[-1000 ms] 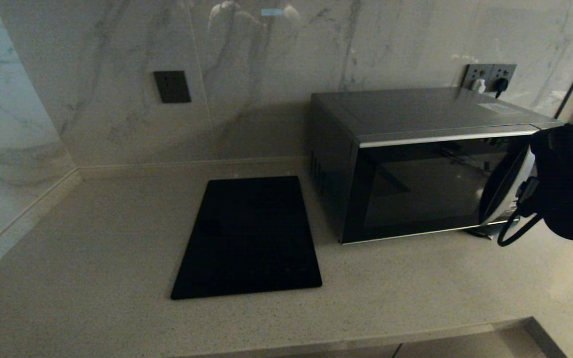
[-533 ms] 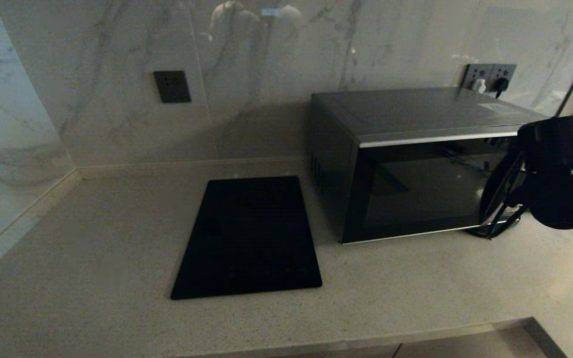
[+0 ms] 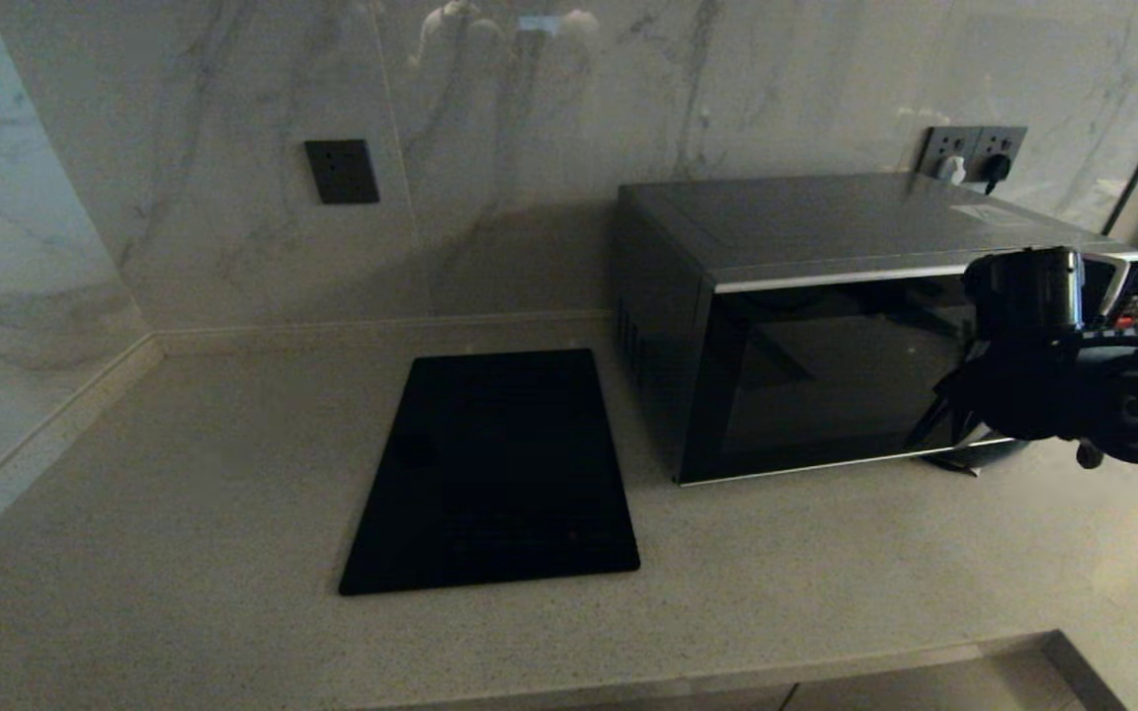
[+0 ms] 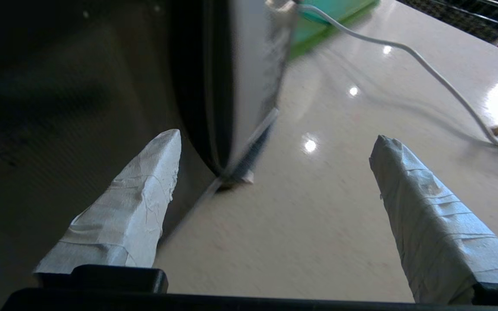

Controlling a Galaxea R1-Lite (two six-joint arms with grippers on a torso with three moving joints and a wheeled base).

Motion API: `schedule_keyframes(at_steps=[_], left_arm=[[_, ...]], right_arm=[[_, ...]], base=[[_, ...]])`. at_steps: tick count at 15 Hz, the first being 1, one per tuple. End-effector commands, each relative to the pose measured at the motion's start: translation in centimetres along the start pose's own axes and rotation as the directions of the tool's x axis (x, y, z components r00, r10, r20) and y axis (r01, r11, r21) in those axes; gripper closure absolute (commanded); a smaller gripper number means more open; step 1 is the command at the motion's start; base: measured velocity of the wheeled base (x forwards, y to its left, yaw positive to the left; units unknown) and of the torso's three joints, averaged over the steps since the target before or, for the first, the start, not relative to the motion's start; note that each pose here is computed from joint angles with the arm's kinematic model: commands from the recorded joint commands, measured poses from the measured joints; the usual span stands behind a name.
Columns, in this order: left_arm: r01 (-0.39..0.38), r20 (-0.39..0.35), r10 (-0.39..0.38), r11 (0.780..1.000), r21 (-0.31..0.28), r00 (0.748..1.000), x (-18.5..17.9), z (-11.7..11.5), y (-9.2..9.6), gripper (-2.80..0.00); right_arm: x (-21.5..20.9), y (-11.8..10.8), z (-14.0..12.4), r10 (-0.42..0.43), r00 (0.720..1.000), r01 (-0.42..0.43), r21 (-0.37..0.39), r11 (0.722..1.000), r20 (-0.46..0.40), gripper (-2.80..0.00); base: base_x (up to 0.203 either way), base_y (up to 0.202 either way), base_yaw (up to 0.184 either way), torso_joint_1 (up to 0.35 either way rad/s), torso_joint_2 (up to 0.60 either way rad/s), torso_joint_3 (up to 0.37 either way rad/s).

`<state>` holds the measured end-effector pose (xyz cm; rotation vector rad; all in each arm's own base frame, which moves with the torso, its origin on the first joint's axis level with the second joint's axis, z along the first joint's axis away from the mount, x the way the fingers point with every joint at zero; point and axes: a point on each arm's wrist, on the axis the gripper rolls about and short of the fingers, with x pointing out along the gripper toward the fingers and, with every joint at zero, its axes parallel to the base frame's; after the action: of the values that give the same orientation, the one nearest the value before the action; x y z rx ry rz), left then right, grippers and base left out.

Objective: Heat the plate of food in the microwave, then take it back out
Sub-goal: Open the microwave oven

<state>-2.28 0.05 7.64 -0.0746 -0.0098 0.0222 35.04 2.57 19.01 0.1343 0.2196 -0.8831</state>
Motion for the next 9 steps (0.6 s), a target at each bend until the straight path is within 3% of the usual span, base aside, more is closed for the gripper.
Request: schedule_keyframes(at_steps=[1,9], left_arm=[[-0.001,-0.001,0.001,1.0,-0.001,1.0,0.0,0.0,0.0,0.0],[0.0,0.0,0.0,1.0,-0.001,1.0,0.0,0.0,0.0,0.0]], right_arm=[[1.3,1.0,-0.4,-0.018,1.0,0.018,-0.007,1.0,-0.003,-2.8],[4.1,1.2,-0.7,-0.086,0.996,0.085,-0.054,0.995,-0.022,-2.8]], base=[[0.0,0.0,0.0,0.0,0.0,0.0],[0.0,0.0,0.0,0.0,0.0,0.0]])
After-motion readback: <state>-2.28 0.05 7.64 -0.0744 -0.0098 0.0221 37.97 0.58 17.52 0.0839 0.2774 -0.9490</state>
